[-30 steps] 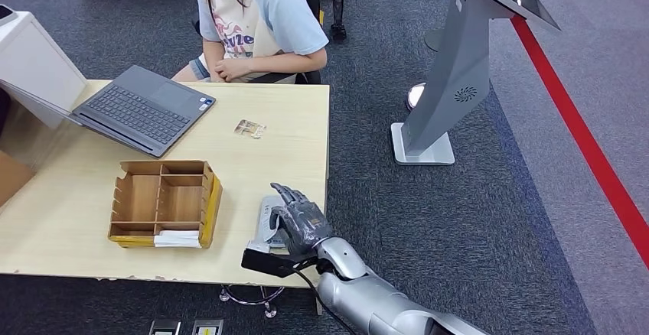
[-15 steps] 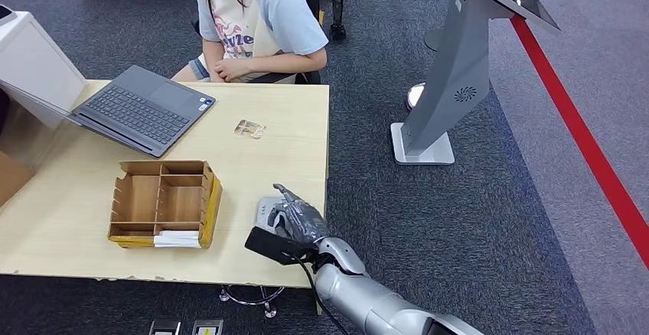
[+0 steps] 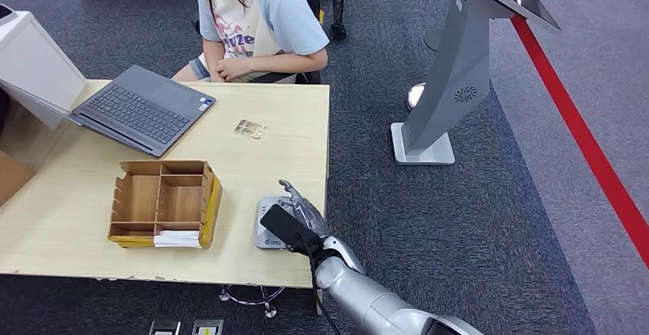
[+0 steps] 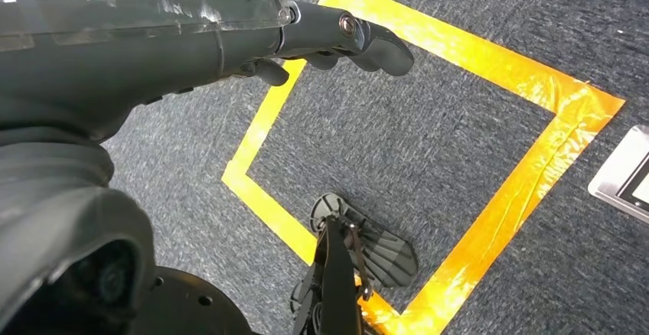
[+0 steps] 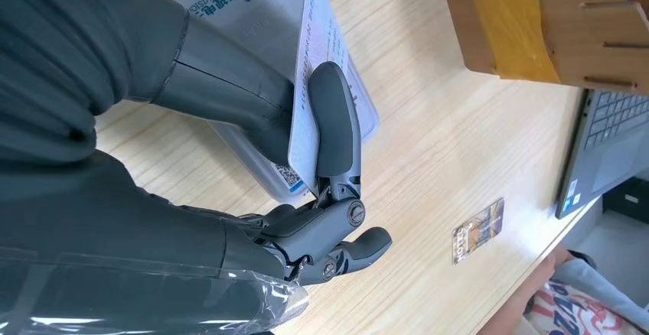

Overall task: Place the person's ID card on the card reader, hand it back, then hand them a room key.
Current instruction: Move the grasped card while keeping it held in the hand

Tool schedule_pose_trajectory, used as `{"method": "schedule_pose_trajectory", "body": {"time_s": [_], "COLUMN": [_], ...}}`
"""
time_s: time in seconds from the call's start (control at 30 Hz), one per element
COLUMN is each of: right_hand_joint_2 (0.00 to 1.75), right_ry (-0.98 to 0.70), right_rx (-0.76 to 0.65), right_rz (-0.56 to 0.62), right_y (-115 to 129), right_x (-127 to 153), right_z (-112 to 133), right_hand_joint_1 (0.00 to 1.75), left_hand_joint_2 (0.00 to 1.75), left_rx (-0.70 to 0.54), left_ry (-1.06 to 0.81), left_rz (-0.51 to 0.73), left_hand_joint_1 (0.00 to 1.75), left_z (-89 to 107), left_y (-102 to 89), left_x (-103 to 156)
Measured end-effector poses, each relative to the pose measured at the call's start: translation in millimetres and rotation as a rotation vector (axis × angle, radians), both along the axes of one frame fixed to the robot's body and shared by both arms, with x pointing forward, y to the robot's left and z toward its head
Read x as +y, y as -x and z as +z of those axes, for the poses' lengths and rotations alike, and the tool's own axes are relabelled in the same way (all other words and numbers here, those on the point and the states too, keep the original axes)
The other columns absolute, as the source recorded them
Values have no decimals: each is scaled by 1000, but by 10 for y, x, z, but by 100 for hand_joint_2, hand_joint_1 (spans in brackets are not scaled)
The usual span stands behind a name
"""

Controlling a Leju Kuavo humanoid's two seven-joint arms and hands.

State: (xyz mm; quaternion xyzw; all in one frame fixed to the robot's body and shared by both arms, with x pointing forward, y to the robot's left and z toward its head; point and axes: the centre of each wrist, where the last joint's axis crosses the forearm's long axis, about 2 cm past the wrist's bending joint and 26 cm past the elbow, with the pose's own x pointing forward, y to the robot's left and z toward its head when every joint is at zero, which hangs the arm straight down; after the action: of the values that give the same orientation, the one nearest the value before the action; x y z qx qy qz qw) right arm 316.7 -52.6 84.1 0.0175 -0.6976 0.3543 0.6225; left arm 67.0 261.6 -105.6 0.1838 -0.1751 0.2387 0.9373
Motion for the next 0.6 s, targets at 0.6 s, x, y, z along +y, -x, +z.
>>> {"method": "schedule_pose_trajectory", "body": {"time_s": [0.6], "right_hand_joint_2": [175], "right_ry": [-190], "right_rx": [97], "right_rz": [-112], "right_y": [19], "right_x": [50], "right_z": [14], "right_hand_joint_1": [175], "left_hand_joint_2": [0], "left_rx": [11], "left_ry": [-16], "left_rz": [9], "left_hand_joint_1": [0], "left_z": [2], "left_y": [3], "left_x": [-5]}}
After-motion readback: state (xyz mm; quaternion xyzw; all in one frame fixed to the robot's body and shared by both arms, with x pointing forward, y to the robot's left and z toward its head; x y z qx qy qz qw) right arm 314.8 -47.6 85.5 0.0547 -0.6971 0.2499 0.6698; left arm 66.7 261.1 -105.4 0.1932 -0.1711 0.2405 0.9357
